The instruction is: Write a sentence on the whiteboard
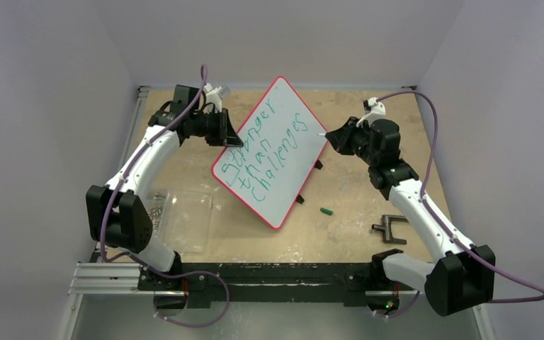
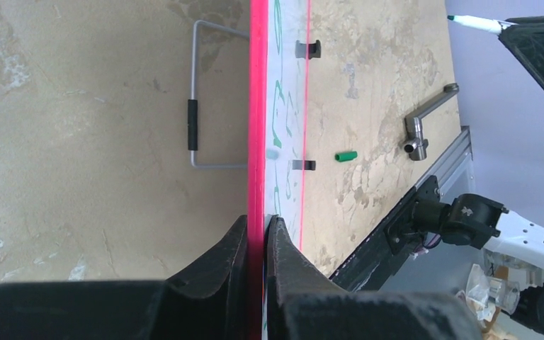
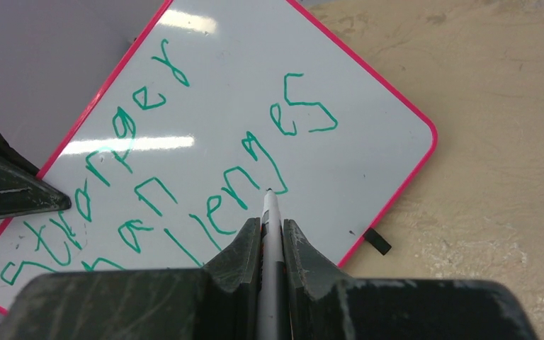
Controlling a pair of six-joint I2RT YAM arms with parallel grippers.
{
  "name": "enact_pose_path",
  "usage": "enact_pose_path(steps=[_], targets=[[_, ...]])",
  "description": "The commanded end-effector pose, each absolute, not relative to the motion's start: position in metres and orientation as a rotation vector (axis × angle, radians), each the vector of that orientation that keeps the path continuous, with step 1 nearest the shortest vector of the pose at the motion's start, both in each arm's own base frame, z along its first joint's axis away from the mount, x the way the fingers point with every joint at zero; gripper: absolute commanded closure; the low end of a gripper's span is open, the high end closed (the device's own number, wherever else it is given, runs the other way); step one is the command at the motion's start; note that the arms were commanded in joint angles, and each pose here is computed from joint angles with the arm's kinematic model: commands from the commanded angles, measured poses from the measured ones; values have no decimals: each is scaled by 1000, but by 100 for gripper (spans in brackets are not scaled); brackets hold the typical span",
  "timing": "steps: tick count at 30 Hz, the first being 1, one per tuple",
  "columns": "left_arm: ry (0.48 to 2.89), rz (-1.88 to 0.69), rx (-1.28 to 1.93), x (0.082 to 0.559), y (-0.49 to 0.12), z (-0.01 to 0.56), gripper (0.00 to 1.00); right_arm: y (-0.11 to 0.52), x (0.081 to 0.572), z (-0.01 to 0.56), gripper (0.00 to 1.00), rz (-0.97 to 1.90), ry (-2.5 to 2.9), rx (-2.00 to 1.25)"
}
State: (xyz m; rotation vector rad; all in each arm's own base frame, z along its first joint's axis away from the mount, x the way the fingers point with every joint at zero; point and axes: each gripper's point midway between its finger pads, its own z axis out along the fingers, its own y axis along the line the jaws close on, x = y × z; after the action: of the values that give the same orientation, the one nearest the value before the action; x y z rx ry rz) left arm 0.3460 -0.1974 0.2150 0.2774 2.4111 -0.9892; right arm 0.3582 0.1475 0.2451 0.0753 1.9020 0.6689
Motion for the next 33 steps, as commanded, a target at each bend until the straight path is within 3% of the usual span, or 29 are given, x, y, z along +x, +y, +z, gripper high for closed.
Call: enact_pose_path(steps=[1,15,33], targets=[[2510,-818,264,333,-179,180,92,150,356,258,100,695,1854,72],[2510,-752,274,331,-171,163,77,154,357,252,100,712,1871,67],[2388,-693,278,335,-166,191,57,154,358,251,100,701,1874,70]])
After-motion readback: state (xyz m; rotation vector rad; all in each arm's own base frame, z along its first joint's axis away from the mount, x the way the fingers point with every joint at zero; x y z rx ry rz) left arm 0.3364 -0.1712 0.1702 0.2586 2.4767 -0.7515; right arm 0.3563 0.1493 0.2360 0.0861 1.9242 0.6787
